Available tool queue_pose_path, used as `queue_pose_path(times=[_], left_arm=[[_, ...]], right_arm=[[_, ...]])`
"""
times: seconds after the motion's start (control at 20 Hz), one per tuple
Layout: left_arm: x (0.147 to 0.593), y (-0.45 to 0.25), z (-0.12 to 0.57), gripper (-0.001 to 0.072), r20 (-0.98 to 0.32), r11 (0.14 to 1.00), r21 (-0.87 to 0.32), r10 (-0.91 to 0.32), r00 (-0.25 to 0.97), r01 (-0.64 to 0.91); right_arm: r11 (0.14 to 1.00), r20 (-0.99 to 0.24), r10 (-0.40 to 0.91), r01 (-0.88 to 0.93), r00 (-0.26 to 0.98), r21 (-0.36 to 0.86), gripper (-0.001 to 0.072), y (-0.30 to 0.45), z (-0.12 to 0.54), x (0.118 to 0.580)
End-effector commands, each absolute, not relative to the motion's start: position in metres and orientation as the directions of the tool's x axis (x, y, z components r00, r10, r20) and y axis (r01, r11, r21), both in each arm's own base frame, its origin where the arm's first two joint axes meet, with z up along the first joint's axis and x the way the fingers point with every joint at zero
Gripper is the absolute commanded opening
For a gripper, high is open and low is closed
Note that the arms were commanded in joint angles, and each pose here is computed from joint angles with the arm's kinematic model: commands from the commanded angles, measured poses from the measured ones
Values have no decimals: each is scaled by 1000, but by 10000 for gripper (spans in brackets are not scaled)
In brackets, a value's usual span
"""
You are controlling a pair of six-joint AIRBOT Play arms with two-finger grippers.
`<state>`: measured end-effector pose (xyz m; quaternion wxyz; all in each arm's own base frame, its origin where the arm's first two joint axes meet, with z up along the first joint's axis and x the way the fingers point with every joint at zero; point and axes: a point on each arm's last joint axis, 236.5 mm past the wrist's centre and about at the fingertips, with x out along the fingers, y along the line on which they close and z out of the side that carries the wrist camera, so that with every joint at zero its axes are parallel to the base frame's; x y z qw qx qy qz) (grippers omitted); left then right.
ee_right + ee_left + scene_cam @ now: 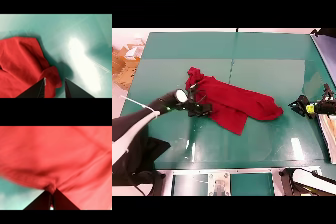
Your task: Fold the shirts.
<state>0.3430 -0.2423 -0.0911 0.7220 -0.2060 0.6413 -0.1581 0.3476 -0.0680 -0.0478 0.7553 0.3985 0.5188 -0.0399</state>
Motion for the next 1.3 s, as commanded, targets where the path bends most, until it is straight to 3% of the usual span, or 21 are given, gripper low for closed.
queue_pose_path(times=[0.0,0.1,0.25,0.4,0.65,0.95,1.25], left_arm=[[334,-195,-59,27,-899,900,-435,-436,49,20],[327,-156,-45,27,-907,907,-421,-420,15,-7],[318,-120,-45,28,-910,911,-412,-413,-33,-24],[333,-118,-45,28,-911,911,-412,-412,31,1],[337,-118,-45,28,-910,912,-411,-411,50,12],[332,-118,-45,28,-910,911,-412,-413,29,29],[333,-119,-44,28,-908,909,-415,-417,32,45]], right_arm=[[689,-827,350,477,441,546,287,-70,-53,345],[680,-830,366,488,420,547,372,-66,-61,340],[626,-816,439,523,377,578,372,-43,-77,323],[621,-814,504,534,288,573,372,-8,-99,297],[679,-799,596,481,81,555,363,56,-117,248],[729,-798,590,507,-126,459,361,60,-126,191],[723,-783,600,531,-165,442,359,64,-128,177]])
